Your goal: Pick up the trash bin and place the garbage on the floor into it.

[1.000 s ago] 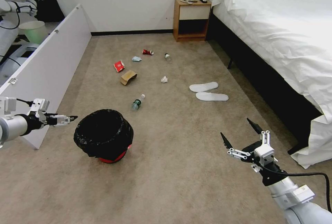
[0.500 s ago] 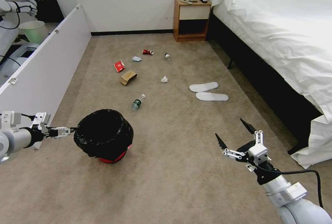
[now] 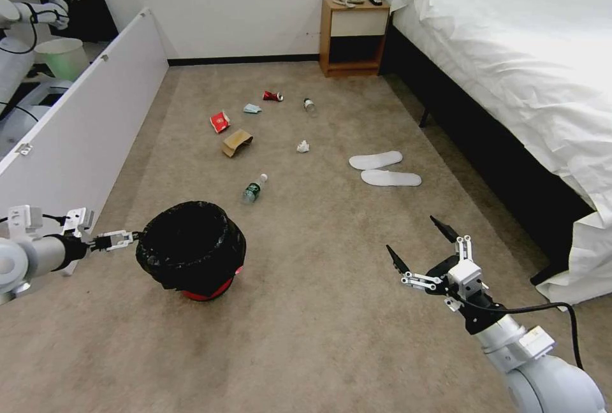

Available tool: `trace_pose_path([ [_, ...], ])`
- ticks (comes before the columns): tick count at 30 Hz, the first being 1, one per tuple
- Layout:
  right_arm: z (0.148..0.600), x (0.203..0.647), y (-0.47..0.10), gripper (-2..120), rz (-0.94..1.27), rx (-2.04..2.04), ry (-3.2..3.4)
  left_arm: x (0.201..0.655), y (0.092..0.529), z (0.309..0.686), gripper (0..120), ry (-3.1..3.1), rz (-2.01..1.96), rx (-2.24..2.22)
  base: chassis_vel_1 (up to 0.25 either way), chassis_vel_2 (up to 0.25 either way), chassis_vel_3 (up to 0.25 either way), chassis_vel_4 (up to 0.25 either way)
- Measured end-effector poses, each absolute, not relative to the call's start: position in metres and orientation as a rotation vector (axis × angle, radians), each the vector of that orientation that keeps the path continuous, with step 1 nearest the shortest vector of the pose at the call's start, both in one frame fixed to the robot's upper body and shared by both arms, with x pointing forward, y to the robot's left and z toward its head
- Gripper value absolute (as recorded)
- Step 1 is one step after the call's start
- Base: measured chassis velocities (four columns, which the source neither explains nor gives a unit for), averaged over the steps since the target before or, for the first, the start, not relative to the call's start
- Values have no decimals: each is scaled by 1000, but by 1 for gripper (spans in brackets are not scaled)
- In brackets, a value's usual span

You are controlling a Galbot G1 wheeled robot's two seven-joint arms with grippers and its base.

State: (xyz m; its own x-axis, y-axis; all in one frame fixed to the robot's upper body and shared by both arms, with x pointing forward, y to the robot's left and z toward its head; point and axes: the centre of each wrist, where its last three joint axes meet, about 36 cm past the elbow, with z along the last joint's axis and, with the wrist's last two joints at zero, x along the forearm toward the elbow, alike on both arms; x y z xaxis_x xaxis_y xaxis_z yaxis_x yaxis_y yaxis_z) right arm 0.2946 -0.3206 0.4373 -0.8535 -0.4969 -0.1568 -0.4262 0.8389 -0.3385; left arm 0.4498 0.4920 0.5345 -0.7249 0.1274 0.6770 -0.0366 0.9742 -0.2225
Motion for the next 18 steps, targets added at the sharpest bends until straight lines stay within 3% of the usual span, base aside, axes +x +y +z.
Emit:
trace_pose_path([
  [18, 431, 304, -320, 100, -399, -718, 2794, 490, 486, 519, 100, -2340, 342, -72, 0, 0, 0, 0],
])
